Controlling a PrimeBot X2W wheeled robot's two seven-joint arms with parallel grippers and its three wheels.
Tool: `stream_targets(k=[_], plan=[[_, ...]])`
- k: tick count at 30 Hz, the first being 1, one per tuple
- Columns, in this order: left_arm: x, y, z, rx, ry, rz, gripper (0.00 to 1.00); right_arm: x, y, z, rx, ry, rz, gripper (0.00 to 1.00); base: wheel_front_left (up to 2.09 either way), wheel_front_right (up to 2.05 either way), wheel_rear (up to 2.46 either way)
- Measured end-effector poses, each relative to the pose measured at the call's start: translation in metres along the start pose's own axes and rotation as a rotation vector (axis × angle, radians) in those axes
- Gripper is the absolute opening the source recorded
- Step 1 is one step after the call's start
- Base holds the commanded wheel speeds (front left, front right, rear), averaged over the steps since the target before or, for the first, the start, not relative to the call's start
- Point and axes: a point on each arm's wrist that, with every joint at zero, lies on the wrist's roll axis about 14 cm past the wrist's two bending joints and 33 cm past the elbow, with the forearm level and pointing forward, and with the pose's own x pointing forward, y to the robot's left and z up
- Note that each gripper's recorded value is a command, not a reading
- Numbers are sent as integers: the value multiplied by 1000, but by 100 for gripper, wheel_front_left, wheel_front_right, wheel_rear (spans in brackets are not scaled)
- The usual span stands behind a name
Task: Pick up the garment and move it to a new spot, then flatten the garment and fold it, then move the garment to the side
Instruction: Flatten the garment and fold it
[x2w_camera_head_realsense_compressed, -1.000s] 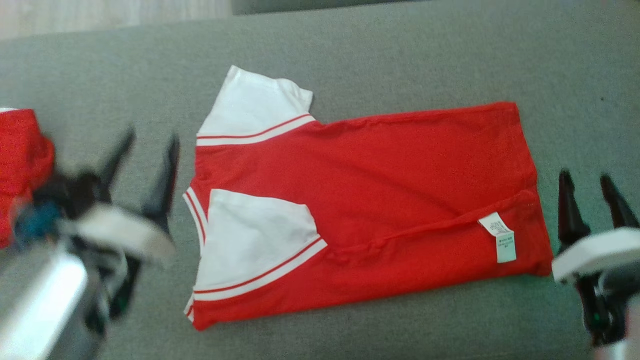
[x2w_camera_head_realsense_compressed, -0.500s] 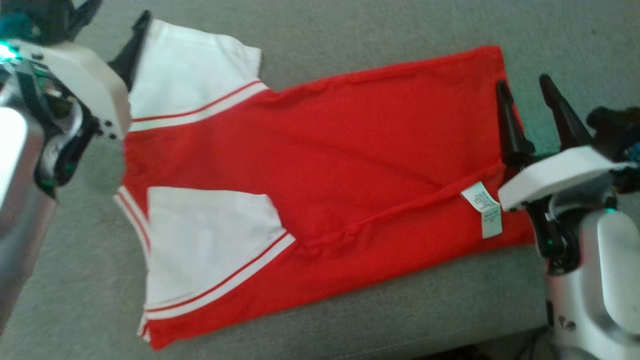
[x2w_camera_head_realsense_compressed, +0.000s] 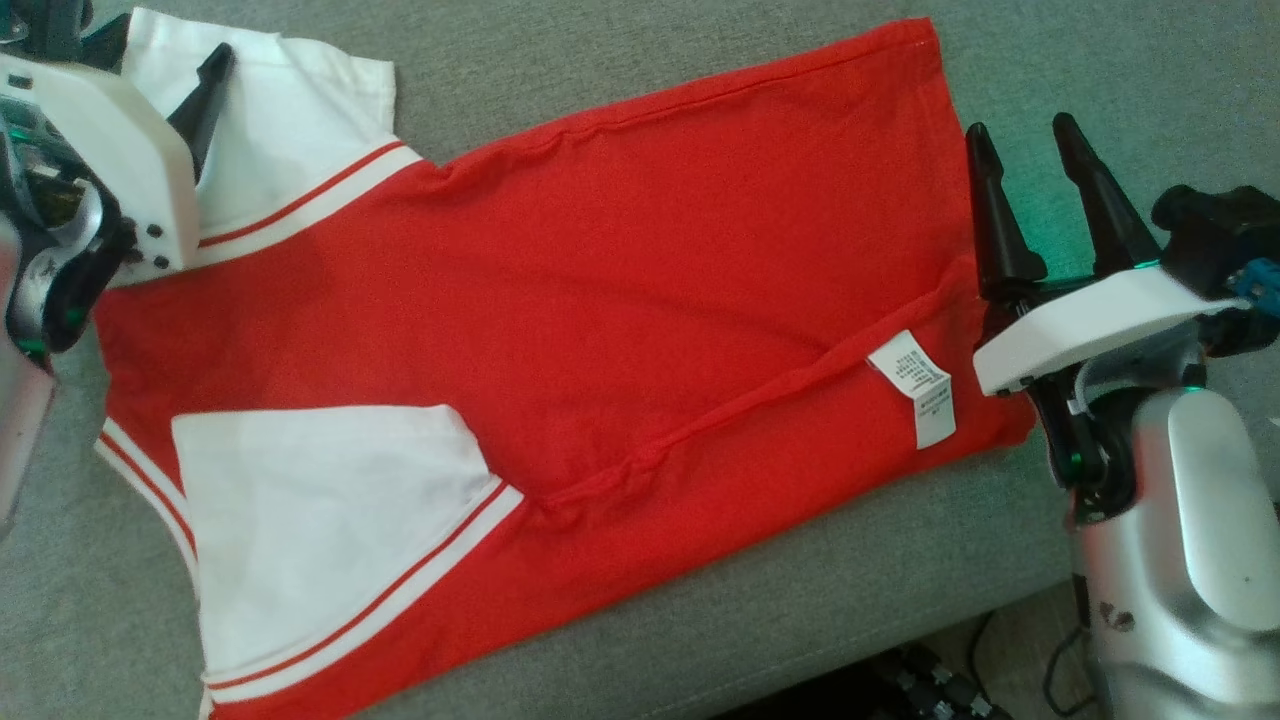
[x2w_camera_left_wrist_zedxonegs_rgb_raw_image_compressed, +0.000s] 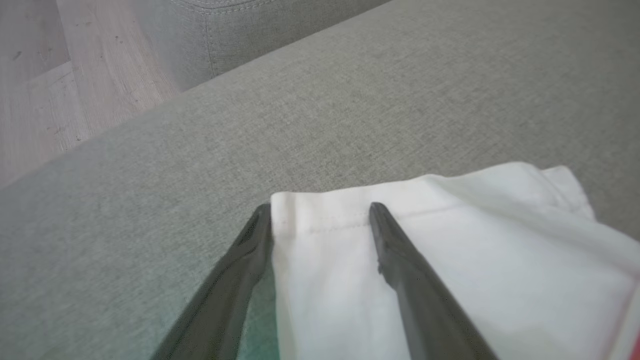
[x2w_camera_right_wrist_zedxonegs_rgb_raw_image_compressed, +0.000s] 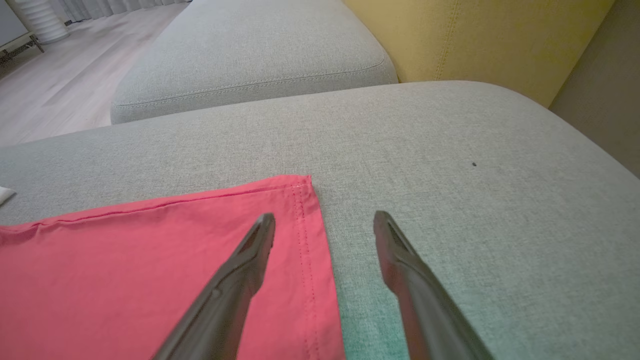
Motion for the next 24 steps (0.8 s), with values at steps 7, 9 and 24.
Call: stream_targets(k=[7, 9, 24], plan=[[-4, -10, 0, 9, 11, -27, 0, 6, 5, 0, -7, 5, 15, 100, 0, 0, 0], [-8, -10, 0, 15, 7, -26, 0, 13, 9, 6, -39, 5, 25, 100, 0, 0, 0], [-56, -18, 58, 21, -308, -7, 0, 71, 4, -16, -150, 292, 20, 100, 0, 0, 0]])
